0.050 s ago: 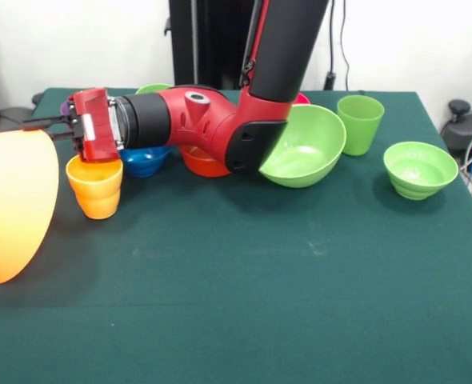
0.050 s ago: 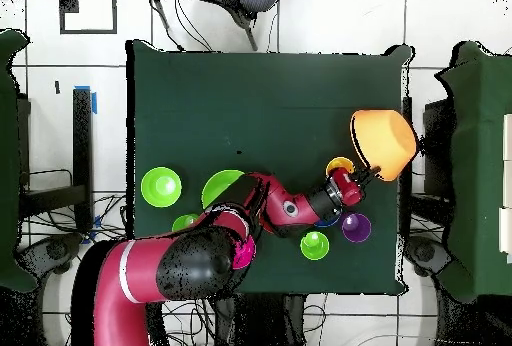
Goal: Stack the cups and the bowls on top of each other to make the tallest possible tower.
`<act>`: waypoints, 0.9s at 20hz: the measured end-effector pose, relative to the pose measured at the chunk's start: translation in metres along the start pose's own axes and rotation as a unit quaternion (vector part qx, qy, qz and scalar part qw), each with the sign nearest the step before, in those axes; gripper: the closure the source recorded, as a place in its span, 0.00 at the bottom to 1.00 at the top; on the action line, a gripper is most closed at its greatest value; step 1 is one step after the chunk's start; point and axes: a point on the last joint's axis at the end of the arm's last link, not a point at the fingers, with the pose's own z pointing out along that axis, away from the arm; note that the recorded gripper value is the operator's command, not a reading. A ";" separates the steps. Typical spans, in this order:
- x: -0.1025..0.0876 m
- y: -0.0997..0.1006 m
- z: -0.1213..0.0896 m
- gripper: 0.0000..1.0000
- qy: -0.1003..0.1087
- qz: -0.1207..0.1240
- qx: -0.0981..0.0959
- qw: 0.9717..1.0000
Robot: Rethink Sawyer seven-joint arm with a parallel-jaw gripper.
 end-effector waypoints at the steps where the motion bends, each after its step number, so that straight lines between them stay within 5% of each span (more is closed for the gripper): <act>1: 0.000 0.000 -0.001 1.00 0.000 0.000 0.000 1.000; 12: -0.004 -0.006 -0.011 1.00 0.006 -0.005 -0.004 1.000; 18: 0.001 -0.016 -0.018 1.00 0.030 -0.020 -0.040 0.999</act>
